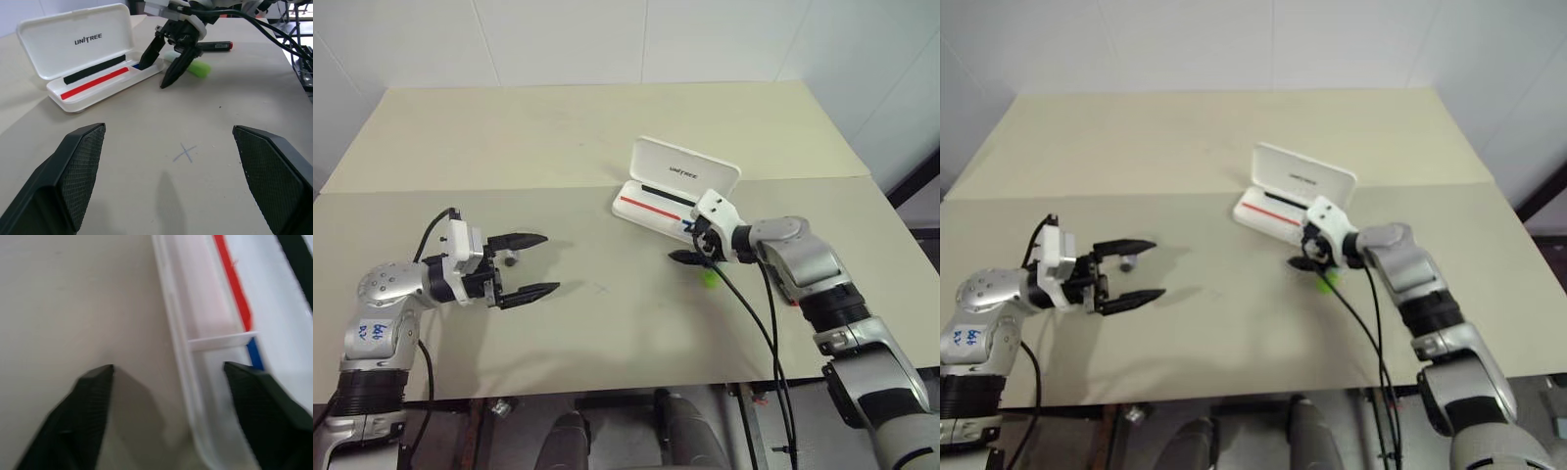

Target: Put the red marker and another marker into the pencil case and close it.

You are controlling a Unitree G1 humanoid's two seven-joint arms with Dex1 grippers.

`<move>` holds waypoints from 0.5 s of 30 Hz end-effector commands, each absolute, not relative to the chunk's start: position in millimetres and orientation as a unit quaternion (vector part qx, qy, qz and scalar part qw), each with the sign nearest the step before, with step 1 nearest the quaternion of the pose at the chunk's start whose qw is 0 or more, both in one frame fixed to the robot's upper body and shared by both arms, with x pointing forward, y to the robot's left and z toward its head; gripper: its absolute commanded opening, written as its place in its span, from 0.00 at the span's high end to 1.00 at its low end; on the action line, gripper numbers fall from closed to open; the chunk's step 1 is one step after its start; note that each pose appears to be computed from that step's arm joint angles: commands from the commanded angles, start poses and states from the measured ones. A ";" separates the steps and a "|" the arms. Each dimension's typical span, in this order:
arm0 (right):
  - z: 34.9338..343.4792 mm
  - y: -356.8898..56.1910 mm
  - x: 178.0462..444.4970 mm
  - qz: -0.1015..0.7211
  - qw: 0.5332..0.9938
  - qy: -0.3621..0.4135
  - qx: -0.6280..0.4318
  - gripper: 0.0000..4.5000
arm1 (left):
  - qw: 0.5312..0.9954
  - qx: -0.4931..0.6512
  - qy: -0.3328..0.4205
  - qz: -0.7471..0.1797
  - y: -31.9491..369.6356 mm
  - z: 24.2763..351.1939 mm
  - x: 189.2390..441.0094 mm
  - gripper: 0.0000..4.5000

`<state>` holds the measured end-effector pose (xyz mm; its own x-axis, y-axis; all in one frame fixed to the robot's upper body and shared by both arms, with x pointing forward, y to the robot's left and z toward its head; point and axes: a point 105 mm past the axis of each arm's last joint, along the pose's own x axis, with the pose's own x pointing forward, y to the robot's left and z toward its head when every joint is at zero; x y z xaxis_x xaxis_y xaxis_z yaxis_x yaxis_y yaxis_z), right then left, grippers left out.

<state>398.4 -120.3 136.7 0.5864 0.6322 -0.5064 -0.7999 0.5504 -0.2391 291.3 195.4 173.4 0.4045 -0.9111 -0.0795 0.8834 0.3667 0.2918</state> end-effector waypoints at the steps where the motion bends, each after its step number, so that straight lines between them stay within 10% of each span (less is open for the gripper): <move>1: 140.9 -118.0 401.6 0.419 0.857 0.178 -0.242 0.45 | 0.824 0.165 -0.075 -0.536 195.6 187.0 287.5 0.00; 8: 156.3 -117.5 402.8 0.416 0.857 0.147 -0.267 0.99 | 0.823 0.165 -0.080 -0.538 193.8 188.8 292.1 0.00; 15: 174.8 -100.4 378.4 0.463 0.827 0.078 -0.310 0.99 | 0.817 0.165 -0.083 -0.547 192.2 190.0 296.8 0.00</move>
<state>387.5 -110.1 153.7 0.5741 0.6712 -0.4689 -0.8175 0.4374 -0.3748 296.2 192.2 183.9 0.3952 -0.9167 -0.0595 0.8731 0.3547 0.3346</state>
